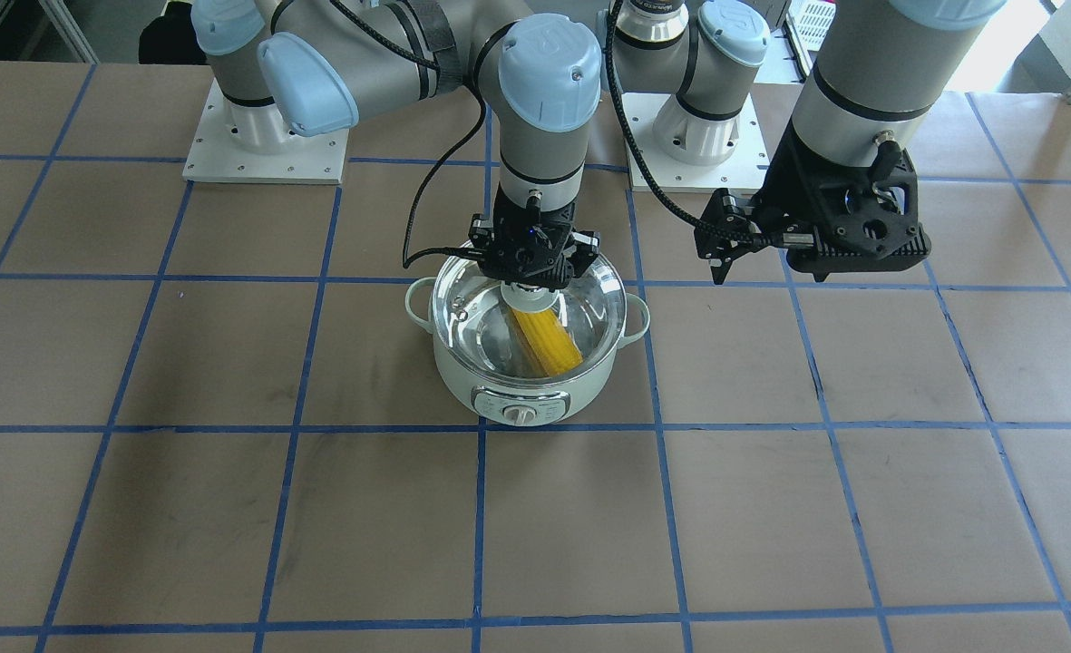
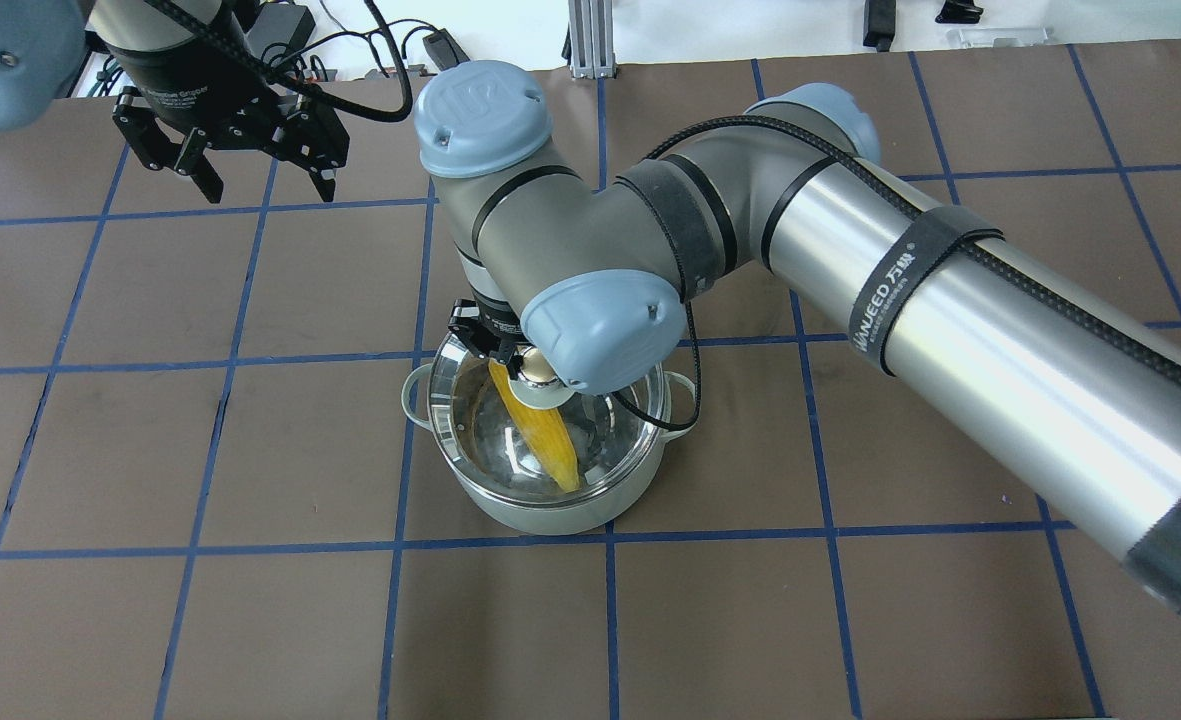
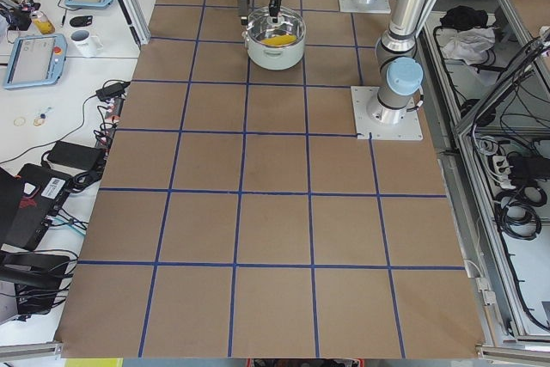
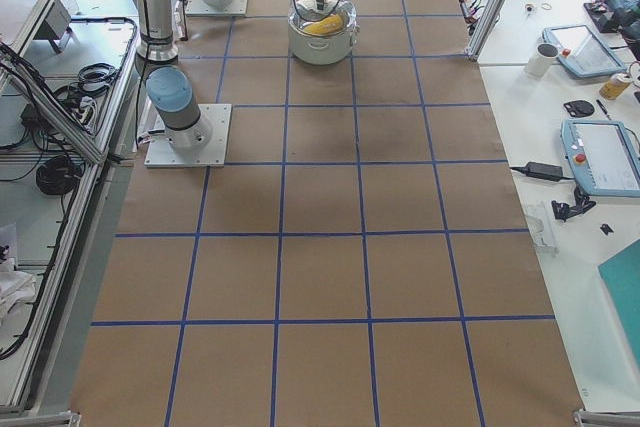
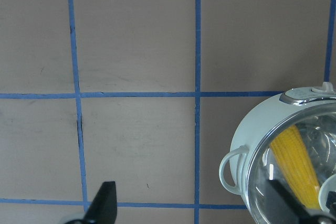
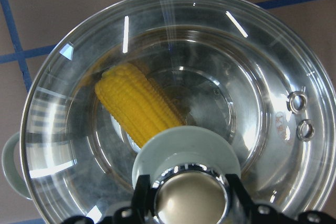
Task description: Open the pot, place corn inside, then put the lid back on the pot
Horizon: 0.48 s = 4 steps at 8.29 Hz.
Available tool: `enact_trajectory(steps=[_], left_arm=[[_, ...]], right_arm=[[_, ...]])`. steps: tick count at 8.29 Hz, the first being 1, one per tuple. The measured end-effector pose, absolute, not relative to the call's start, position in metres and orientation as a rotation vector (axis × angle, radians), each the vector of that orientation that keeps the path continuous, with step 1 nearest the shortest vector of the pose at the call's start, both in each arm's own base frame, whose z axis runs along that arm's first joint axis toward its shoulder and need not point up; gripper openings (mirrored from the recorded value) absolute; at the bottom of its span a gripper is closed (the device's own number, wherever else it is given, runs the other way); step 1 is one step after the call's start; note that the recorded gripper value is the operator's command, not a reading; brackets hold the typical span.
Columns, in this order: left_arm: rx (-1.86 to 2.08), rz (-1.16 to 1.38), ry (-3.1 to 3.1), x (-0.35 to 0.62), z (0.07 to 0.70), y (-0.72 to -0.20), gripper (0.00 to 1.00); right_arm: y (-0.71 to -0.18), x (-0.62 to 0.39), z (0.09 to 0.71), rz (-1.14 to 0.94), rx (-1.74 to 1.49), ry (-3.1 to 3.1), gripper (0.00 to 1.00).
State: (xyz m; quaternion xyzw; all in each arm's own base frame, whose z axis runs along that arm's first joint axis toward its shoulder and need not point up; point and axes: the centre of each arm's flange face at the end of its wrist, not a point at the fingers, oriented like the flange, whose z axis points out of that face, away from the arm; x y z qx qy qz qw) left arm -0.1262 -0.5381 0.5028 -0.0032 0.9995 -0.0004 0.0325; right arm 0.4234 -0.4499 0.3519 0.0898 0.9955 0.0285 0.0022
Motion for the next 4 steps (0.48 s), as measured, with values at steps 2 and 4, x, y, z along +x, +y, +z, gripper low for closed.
enact_trajectory(steps=[2,4], left_arm=[[-0.010,0.000,3.076,-0.1262,0.5023,-0.5381,1.00],[-0.010,0.001,3.075,-0.1260,0.5021,-0.5380,1.00]], right_arm=[[-0.4499,0.4234,0.3506,0.093,0.280,3.125,0.35],[-0.4503,0.4237,0.3484,0.099,0.280,3.127,0.36]])
